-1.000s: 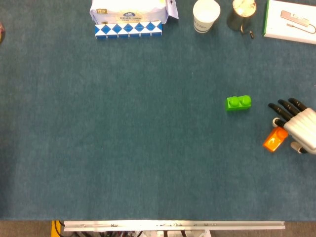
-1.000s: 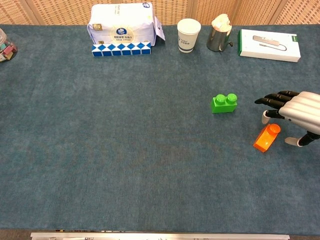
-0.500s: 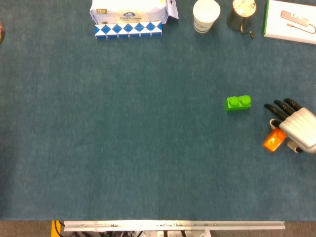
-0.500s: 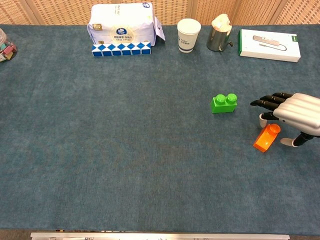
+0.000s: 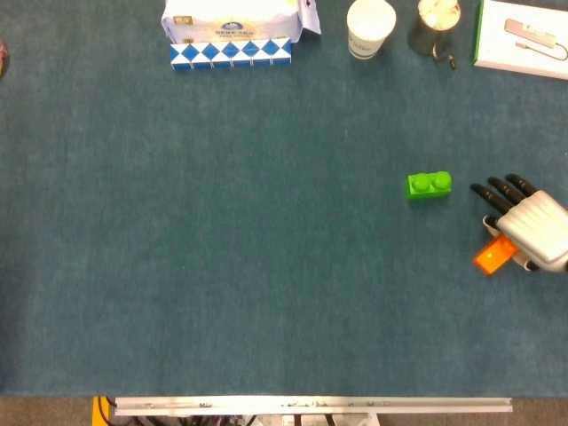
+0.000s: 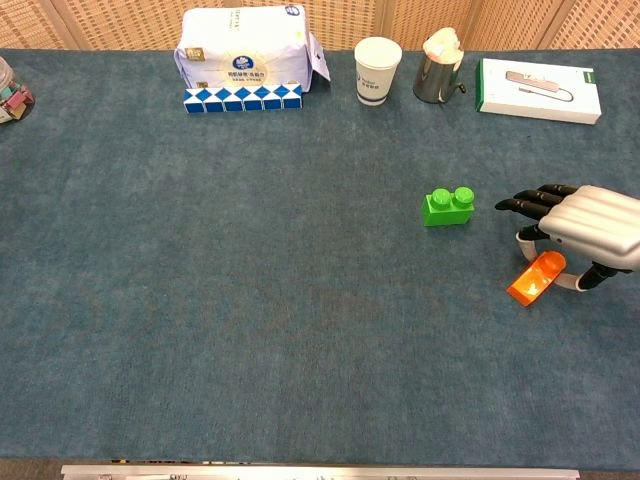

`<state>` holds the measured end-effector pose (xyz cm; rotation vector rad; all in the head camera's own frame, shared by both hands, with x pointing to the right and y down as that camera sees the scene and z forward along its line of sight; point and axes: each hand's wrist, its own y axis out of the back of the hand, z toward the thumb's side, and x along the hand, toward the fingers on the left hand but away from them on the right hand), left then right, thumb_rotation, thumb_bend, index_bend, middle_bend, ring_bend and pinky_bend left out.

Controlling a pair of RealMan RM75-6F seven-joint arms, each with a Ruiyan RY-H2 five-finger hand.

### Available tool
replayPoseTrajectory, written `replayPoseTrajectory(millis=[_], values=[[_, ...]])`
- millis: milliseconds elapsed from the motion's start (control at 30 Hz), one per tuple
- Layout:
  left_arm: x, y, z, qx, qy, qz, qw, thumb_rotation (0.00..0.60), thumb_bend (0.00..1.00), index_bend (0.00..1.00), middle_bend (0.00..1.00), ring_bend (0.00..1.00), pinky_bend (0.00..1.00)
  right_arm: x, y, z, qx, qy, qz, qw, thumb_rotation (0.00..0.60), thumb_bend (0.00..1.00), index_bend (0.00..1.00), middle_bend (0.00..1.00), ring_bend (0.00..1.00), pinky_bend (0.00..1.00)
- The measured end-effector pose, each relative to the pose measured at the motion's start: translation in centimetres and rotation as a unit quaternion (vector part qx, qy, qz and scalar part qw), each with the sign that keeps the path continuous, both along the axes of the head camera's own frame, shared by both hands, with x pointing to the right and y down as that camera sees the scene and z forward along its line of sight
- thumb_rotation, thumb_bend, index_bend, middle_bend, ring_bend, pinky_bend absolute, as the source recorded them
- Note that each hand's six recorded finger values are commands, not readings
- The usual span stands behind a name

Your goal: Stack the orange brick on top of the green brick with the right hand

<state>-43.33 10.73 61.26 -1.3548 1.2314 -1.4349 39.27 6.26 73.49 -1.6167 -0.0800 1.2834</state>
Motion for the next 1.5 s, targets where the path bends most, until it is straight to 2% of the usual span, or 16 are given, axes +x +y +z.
replayPoseTrajectory(millis=[300,533,767,967,1167,1500], values=[[-0.2,0.0,-0.2,0.002,0.001,-0.002,1.0,0.6,0.1,0.46,0.44,0.26,0.18,-0.3,0.1,-0.6,0.006,-0.016,0.01,0.9998,0.6,0.25,0.54,0.06,0.0,0.1],[-0.1,0.0,-0.1,-0.001,-0.003,0.0,1.0,0.6,0.1,0.46,0.44,0.26,0.18,-0.8,-0.1,-2.6,0.013,-0.047,0.026,0.9985,0.6,0.25,0.55,0.06,0.0,0.11],[-0.1,0.0,-0.1,0.0,-0.003,0.001,1.0,0.6,0.1,0.46,0.44,0.26,0.18,-1.8,-1.7,-5.7,0.049,-0.074,0.038,0.9953,0.6,0.25,0.55,0.06,0.0,0.1],[0.0,0.0,-0.4,0.003,-0.002,0.003,1.0,0.6,0.1,0.46,0.44,0.26,0.19,-2.4,-3.2,-7.1,0.085,-0.079,0.056,0.9916,0.6,0.27,0.55,0.06,0.0,0.11],[0.1,0.0,-0.5,0.003,0.001,0.007,1.0,0.6,0.1,0.46,0.44,0.26,0.19,-3.3,-4.2,-7.5,0.105,-0.078,0.086,0.9876,0.6,0.27,0.55,0.06,0.0,0.1],[0.2,-0.1,-0.7,0.002,0.012,0.011,0.9999,0.6,0.1,0.46,0.44,0.26,0.19,-5.0,-4.7,-6.3,0.109,-0.075,0.142,0.981,0.6,0.27,0.55,0.06,0.0,0.11]])
